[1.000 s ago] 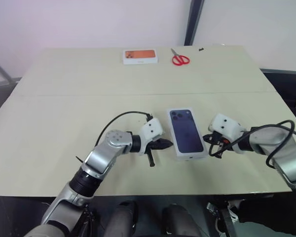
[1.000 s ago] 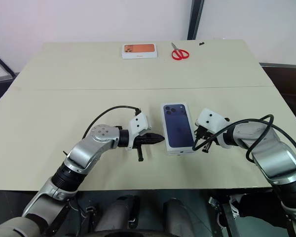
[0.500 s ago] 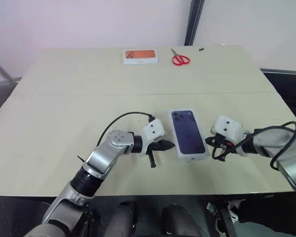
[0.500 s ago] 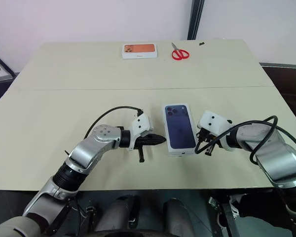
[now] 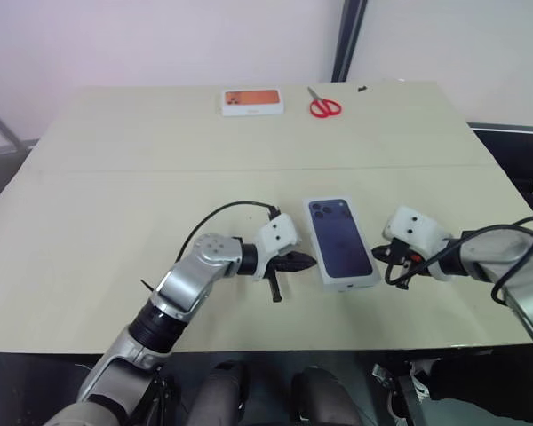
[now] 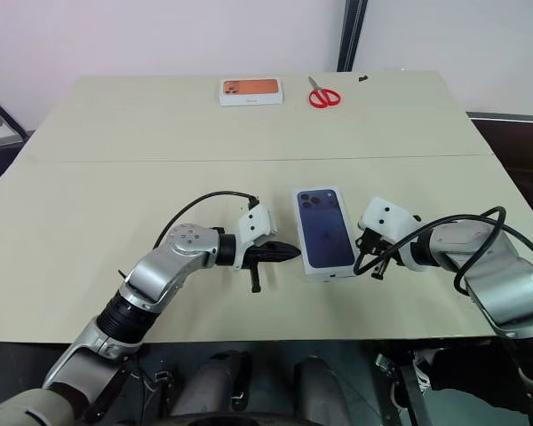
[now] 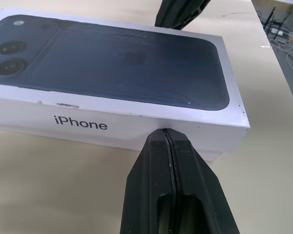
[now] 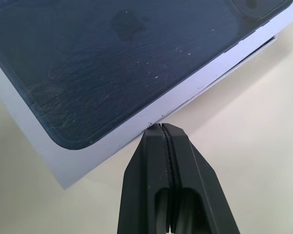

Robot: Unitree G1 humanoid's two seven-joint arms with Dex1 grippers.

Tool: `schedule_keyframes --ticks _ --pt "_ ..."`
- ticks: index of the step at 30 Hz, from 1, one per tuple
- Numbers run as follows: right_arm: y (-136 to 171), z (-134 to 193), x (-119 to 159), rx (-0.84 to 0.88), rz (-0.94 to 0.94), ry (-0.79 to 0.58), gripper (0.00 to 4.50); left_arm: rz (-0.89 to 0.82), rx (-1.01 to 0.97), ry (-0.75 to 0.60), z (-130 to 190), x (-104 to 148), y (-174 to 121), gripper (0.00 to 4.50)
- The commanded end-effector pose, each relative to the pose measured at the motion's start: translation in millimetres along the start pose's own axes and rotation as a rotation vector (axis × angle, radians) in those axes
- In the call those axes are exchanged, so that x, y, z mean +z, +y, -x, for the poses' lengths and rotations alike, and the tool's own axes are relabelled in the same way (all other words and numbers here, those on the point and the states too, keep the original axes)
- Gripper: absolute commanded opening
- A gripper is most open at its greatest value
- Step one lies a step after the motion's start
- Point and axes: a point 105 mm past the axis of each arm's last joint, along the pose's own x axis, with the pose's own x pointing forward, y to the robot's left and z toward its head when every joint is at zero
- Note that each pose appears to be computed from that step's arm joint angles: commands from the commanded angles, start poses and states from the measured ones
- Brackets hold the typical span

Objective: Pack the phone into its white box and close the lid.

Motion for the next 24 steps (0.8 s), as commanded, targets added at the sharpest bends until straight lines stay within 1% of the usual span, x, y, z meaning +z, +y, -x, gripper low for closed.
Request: schedule_keyframes --ticks 1,15,24 --pt "8 6 21 0.031 0.067 -0.067 0.02 -0.042 -0.037 -0.078 -4 22 -8 0.0" --pt "17 4 8 0.06 0.056 -0.027 0.02 -0.044 -0.059 -0.06 -4 20 -10 0.0" --pt "9 0 7 0.016 0.041 -0.033 0.02 -0.045 -0.057 -0.051 -3 19 -9 0.0"
